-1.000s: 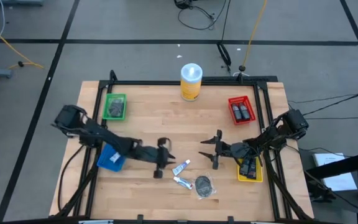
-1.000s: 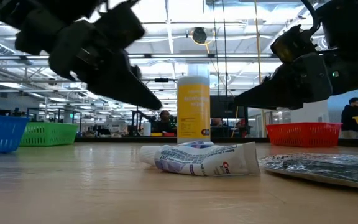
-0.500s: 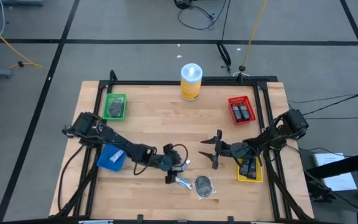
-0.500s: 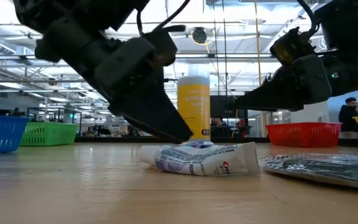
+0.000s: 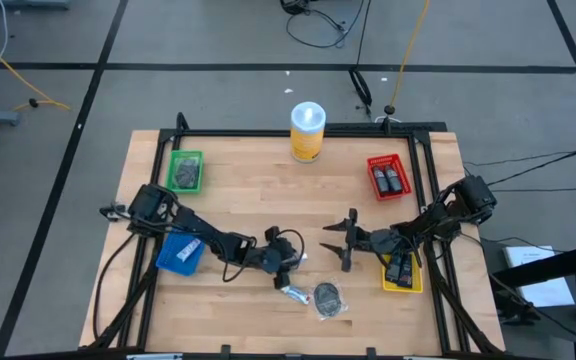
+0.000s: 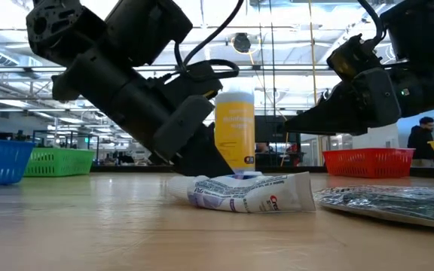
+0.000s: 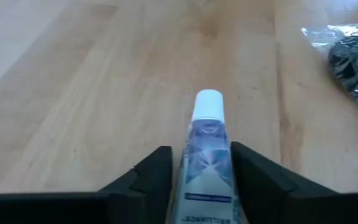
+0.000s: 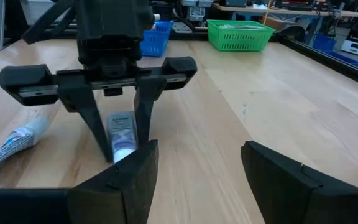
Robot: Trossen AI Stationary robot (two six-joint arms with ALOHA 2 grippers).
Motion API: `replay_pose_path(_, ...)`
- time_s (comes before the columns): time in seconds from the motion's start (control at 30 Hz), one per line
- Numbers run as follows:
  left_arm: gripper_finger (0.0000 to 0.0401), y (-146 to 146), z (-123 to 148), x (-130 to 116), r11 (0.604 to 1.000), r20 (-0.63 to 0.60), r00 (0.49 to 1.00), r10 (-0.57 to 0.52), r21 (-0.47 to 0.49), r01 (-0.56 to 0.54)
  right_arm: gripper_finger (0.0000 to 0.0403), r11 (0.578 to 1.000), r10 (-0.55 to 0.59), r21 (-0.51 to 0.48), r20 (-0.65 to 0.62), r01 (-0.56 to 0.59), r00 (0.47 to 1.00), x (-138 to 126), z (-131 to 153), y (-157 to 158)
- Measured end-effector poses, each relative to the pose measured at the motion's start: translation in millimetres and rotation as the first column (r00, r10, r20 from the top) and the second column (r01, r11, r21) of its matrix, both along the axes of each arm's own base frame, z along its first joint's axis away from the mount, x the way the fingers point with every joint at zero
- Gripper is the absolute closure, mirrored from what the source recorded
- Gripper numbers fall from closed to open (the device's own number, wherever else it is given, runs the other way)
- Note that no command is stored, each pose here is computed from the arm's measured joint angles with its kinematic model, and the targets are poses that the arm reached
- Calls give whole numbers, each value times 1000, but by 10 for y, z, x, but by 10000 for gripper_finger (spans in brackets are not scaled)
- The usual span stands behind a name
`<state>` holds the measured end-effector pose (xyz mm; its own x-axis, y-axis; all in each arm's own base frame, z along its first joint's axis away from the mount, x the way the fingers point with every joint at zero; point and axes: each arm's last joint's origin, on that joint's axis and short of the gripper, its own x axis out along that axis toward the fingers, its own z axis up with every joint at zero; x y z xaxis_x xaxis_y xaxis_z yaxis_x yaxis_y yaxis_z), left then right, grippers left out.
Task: Pick & Place Travel size toiletries
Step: Put the toothpaste into the blue bin
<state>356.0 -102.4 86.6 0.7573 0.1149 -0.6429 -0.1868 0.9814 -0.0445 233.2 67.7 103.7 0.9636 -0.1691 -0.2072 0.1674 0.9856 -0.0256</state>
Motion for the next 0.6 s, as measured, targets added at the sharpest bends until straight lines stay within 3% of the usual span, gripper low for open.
replay_pose_path(0.3,342,73,205,-154,990,-104,993,57,133,-43,181,1000,-1,2,0,1,1000,0,-1,-1)
replay_pose_path(0.43,371,161,596,-369,976,-144,977,157,174,-131,181,1000,-1,2,0,1,1000,1,0,-1)
replay_pose_path(0.6,380,315,1120,-819,955,-220,930,294,114,-274,181,1000,-8,-7,1,8,1000,7,2,-22)
